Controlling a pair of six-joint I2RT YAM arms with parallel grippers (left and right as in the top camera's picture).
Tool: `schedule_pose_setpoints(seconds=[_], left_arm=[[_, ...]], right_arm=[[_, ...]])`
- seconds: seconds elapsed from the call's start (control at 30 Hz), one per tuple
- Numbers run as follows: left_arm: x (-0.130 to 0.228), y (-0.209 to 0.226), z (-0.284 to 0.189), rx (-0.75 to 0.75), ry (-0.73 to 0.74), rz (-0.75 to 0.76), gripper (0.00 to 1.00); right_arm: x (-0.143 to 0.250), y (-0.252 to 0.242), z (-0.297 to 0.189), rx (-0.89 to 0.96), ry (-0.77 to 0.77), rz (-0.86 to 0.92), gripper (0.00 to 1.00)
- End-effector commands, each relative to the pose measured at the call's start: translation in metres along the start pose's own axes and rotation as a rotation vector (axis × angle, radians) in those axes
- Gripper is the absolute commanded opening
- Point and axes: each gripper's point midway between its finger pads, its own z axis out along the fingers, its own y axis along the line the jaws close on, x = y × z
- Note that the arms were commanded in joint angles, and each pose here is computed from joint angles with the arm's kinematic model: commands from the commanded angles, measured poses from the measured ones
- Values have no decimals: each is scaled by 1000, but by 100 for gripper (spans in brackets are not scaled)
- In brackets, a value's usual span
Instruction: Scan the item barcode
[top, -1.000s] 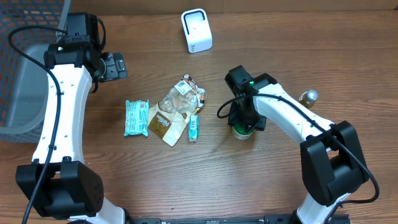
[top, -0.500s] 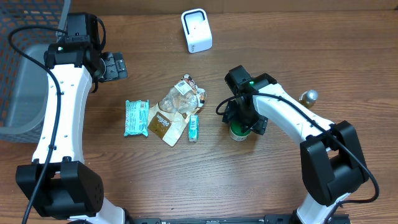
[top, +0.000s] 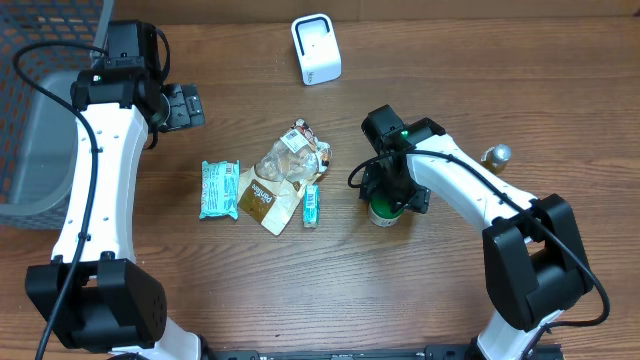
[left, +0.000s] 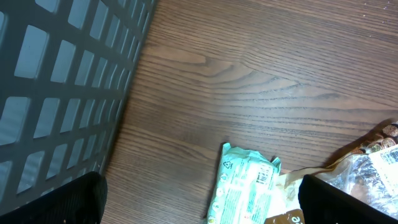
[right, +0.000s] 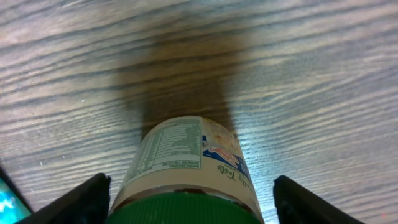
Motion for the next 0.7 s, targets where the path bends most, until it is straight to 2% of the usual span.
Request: schedule_pose_setpoints(seconds=[0.0, 0.17, 0.2, 0.37, 0.53, 0.67], left_arm=[[-6, 1, -7, -1, -26, -3, 100], [-6, 1, -7, -1, -26, -3, 100], [-6, 1, -7, -1, -26, -3, 99], [-6, 1, -7, -1, -26, -3, 100], [-6, 1, -7, -1, -26, -3, 100], [-6, 1, -7, -1, -26, -3, 100]], right_arm=[[2, -5, 2, 25, 3, -34, 76], [4, -8, 2, 34, 14, -25, 54], [4, -8, 2, 34, 14, -25, 53], [5, -9, 2, 38, 18, 18, 54], [5, -8, 2, 36, 16, 21, 72], [9, -11, 6, 44, 30, -76, 73]])
